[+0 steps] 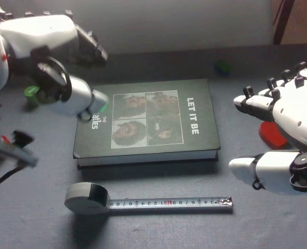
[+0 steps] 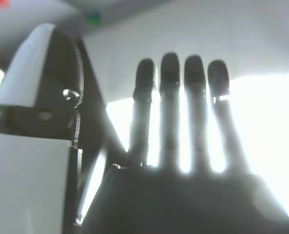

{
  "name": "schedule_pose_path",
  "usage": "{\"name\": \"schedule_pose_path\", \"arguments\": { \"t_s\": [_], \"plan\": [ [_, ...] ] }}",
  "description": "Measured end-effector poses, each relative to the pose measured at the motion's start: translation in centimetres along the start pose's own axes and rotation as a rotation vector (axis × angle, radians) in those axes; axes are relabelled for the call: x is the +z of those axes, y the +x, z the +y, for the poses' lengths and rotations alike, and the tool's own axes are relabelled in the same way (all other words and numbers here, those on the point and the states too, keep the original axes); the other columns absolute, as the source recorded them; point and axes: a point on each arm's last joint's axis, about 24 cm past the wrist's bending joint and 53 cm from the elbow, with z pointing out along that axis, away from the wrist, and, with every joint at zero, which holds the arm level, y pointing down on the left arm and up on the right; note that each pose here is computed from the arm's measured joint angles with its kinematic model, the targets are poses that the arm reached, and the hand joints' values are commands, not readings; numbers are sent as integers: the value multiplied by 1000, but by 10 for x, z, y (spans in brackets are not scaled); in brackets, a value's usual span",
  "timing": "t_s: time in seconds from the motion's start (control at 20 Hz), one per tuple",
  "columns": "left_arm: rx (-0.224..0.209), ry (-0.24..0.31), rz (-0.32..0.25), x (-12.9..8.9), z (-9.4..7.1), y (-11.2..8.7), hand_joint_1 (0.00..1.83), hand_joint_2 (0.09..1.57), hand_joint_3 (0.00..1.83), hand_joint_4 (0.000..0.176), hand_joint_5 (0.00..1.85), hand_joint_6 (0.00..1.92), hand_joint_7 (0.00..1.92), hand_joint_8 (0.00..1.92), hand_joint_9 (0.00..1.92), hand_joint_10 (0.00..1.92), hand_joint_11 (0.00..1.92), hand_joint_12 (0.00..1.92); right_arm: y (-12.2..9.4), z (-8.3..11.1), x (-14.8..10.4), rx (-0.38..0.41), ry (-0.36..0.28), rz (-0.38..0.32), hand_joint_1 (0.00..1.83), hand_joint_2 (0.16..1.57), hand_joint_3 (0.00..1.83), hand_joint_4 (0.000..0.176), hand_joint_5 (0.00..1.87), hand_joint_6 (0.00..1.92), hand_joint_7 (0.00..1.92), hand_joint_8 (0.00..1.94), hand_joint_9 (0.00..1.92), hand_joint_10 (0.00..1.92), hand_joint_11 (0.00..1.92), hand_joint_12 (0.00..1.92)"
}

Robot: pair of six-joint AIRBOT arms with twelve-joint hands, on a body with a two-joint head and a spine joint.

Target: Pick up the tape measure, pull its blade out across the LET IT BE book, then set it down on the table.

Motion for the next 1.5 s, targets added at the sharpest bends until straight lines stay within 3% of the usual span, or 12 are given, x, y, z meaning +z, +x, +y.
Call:
{"name": "schedule_pose_path", "arguments": {
  "t_s": [0.1, 0.15, 0.2, 0.35, 0.45, 0.6, 0.7, 0.75, 0.95, 1.15, 1.25, 1.5],
  "plan": [
    [-69, 180, -66, -3, -31, -17, 942, 1093, 11, 0, 582, 6, 587, 1, 498, 4, 138, 928, 0, 0, 0, 0, 0, 1, 90, 1133, 3, 112, 187, 1, 251, 1, 177, 4, 0, 673],
    [-82, 219, -67, -4, -37, -18, 940, 1094, 10, 0, 582, 6, 585, 0, 498, 3, 138, 927, 0, 0, 0, 0, 0, 1, 89, 1135, 3, 108, 181, 1, 249, 0, 167, 1, 0, 643],
    [-92, 272, -47, -5, -40, -14, 940, 1095, 9, 0, 582, 5, 586, 0, 499, 4, 140, 927, 0, 0, 0, 0, 0, 1, 88, 1146, 5, 105, 173, 0, 236, 0, 158, 0, 0, 625],
    [-87, 334, 79, -8, -33, 12, 929, 1113, 12, 0, 542, 0, 564, 0, 495, 1, 139, 921, 0, 0, 0, 0, 0, 1, 84, 1156, 3, 100, 183, 4, 250, 4, 179, 9, 0, 645],
    [-14, 339, 136, -16, -19, 23, 928, 1114, 10, 0, 539, 0, 567, 1, 498, 2, 142, 920, 1, 0, 0, -1, 0, 2, 86, 1155, 1, 98, 169, 0, 240, 0, 187, 4, 0, 706],
    [-60, 264, 235, -24, 15, 44, 931, 1114, 7, 0, 531, 0, 578, 4, 517, 9, 148, 921, 1, -1, 0, -5, 3, 0, 81, 1157, 1, 98, 149, 0, 211, 0, 161, 0, 0, 690],
    [-59, 239, 253, -29, 27, 54, 932, 1115, 6, 0, 533, 1, 577, 3, 519, 8, 149, 920, 2, -1, 0, -3, 4, 5, 123, 1141, 0, 88, 160, 3, 210, 0, 167, 2, 0, 677],
    [-93, 221, 269, -33, 37, 65, 932, 1115, 6, 0, 536, 2, 577, 3, 519, 8, 149, 919, 2, -1, 0, -3, 3, 4, 127, 1140, 0, 87, 160, 3, 210, 0, 167, 2, 0, 674],
    [-134, 225, 282, -35, 49, 77, 937, 1117, 5, 0, 547, 6, 560, 0, 506, 1, 147, 917, 2, -2, 0, -4, 7, 4, 104, 1148, 2, 72, 162, 1, 208, 0, 166, 0, 0, 643],
    [-243, 253, 306, -30, 73, 91, 937, 1118, 4, 0, 519, 0, 569, 3, 505, 1, 145, 914, 2, -1, 0, -3, 4, 5, 99, 1150, 1, 72, 154, 2, 212, 2, 171, 2, 0, 657],
    [-253, 282, 291, -28, 80, 85, 938, 1120, 4, 0, 522, 1, 586, 9, 510, 2, 141, 910, 2, -1, 0, -4, 4, 6, 95, 1161, 2, 72, 140, 1, 218, 3, 186, 5, 0, 749],
    [-247, 282, 291, -27, 95, 81, 945, 1122, 3, 0, 522, 1, 581, 3, 510, 2, 151, 910, 3, -1, 0, -4, 4, 6, 78, 1168, 2, 72, 127, 3, 187, 1, 171, 0, 0, 649]
  ]
}}
